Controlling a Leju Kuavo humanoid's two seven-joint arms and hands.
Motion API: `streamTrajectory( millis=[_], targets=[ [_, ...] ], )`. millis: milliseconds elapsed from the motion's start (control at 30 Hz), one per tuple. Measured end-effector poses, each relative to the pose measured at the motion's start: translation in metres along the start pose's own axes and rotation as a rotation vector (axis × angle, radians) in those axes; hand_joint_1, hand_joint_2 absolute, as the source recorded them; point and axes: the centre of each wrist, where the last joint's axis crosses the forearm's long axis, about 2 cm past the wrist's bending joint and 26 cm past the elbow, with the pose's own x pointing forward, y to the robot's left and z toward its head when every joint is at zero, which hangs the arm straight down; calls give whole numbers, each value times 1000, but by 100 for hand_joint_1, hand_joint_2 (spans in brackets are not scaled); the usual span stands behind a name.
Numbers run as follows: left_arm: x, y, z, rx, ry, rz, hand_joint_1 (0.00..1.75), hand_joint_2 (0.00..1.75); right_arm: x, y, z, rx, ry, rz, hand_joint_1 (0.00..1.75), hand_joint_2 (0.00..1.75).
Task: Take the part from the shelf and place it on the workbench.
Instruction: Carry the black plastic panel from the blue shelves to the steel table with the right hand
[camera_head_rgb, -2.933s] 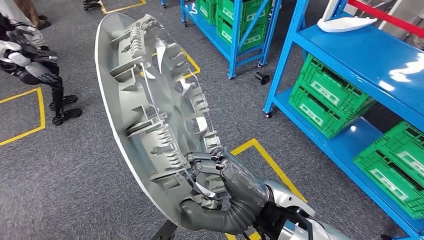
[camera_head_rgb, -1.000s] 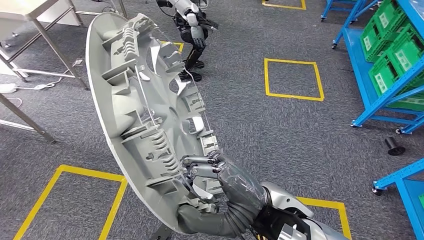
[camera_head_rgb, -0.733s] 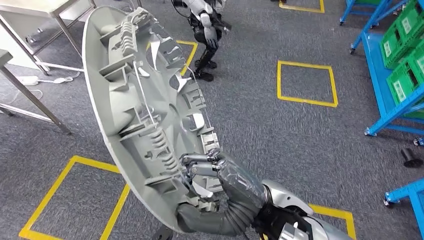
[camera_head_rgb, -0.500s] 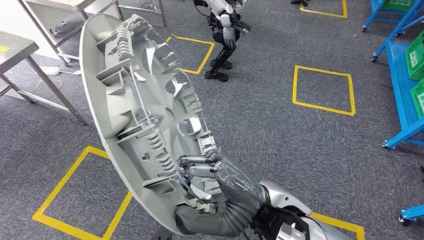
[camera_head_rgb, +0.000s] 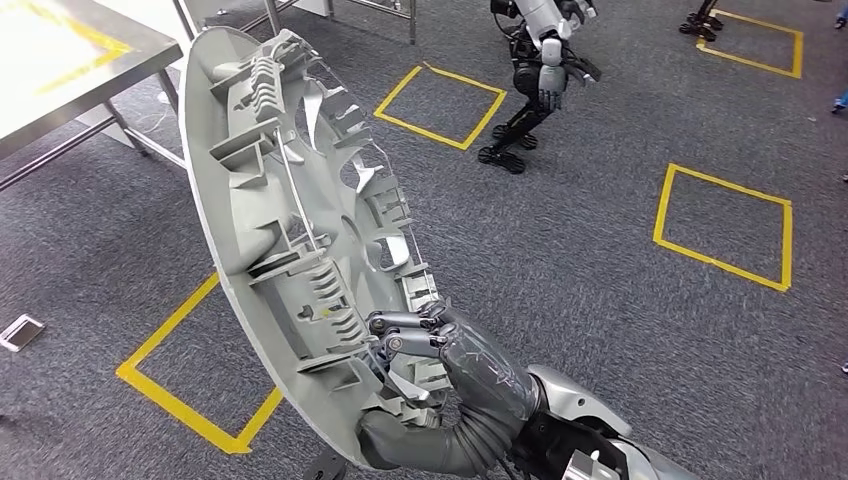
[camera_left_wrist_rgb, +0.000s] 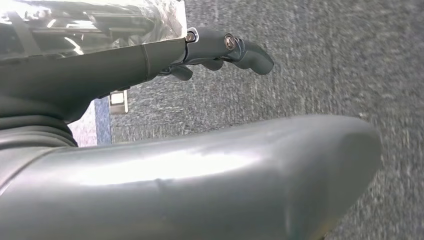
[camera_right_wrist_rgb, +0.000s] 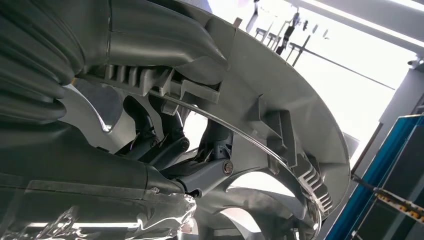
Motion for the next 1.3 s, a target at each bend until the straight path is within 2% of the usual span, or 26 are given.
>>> streamTrajectory(
  millis=[567, 1300],
  targets=[
    [-2, -1, 1, -1, 4, -3, 0, 175, 0, 0, 0, 1, -1, 0, 175, 175],
    [7, -1, 0, 0, 32, -15, 0, 175, 1, -3, -1, 2, -2, 8, 175, 175]
  ],
)
